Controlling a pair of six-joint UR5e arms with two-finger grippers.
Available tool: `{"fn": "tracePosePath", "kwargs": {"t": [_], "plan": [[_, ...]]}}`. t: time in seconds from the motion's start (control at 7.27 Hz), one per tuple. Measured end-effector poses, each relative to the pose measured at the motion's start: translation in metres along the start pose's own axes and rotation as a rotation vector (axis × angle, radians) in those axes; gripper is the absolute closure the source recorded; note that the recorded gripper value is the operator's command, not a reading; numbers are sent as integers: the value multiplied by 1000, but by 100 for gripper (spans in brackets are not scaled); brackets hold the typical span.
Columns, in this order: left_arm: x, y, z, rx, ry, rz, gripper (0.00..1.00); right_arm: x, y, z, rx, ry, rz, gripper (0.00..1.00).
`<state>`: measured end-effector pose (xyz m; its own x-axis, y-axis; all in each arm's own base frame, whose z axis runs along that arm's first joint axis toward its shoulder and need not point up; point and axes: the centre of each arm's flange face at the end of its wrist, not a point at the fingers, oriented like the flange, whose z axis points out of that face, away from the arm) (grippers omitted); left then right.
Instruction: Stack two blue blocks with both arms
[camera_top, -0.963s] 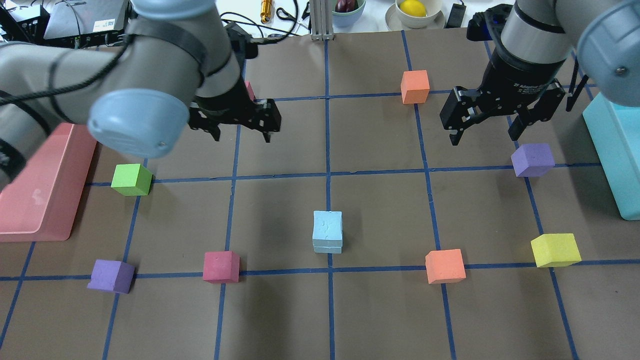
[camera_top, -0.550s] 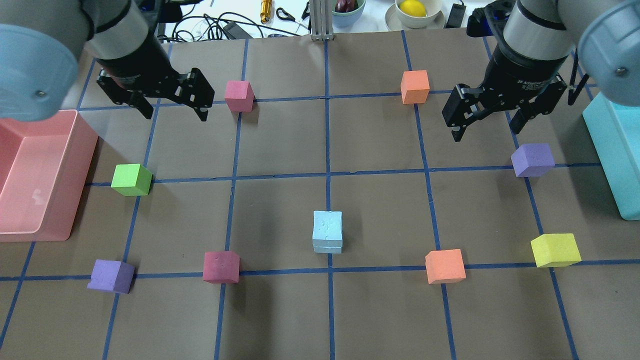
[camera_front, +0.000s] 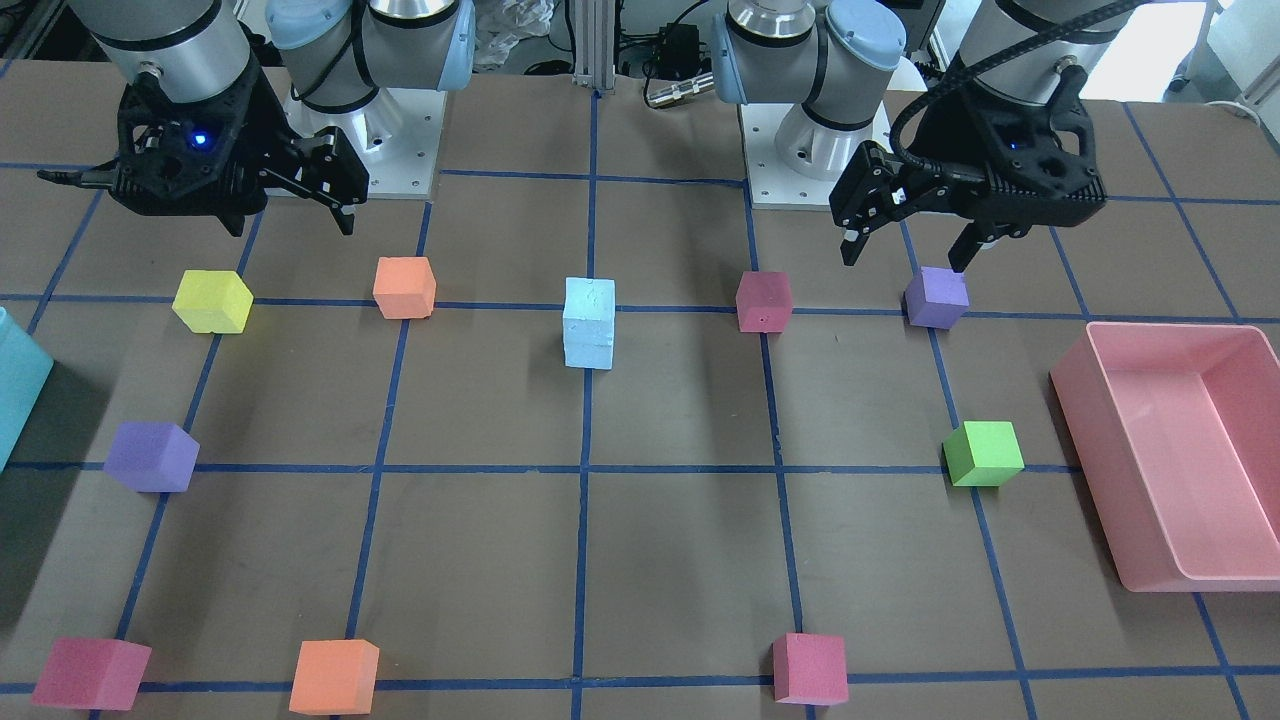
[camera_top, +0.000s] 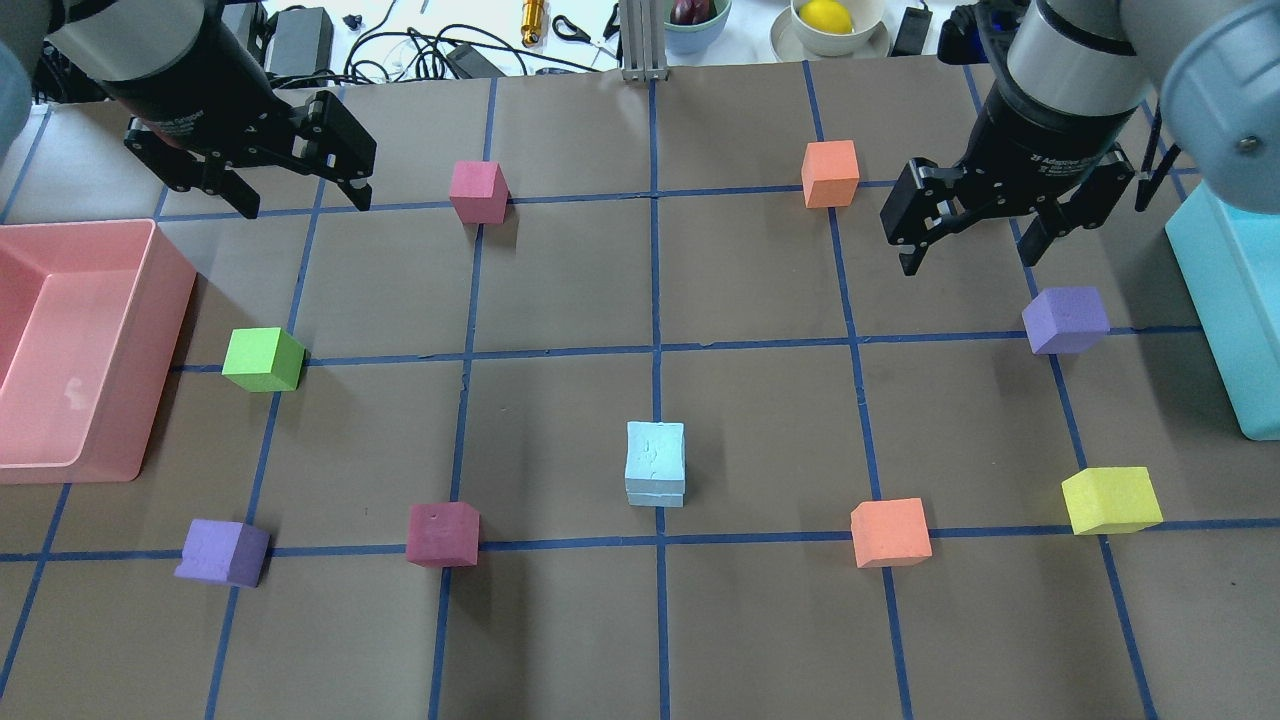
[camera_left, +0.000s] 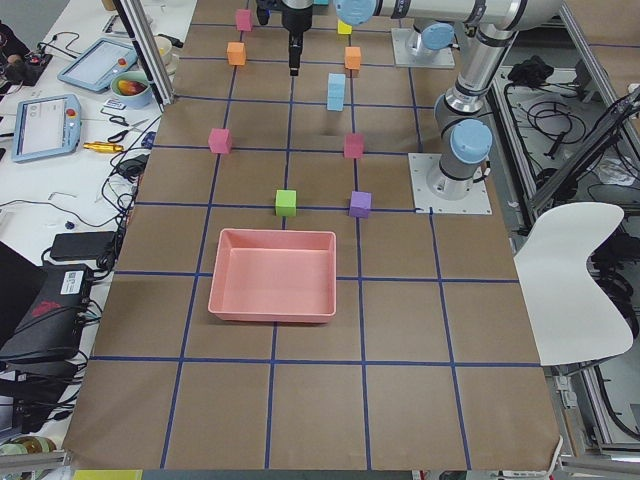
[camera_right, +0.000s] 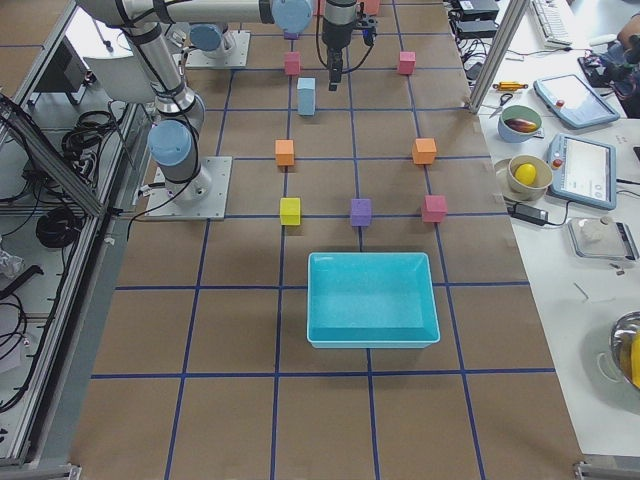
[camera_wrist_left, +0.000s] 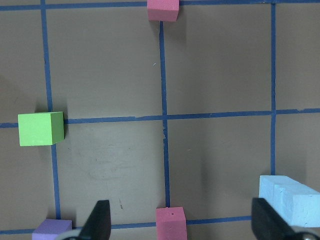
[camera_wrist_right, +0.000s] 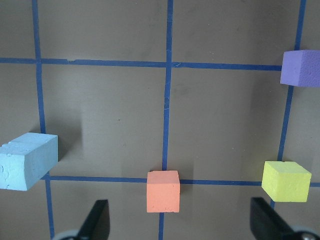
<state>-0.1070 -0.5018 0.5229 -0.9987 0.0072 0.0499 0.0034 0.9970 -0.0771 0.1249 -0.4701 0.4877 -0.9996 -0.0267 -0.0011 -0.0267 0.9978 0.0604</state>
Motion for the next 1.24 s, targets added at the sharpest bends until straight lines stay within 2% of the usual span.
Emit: {"fn": "tracePosePath", "kwargs": {"t": [1.24], "plan": [[-1, 7, -2, -1, 0, 5, 0, -1, 1, 1, -2, -2, 16, 0]]}}
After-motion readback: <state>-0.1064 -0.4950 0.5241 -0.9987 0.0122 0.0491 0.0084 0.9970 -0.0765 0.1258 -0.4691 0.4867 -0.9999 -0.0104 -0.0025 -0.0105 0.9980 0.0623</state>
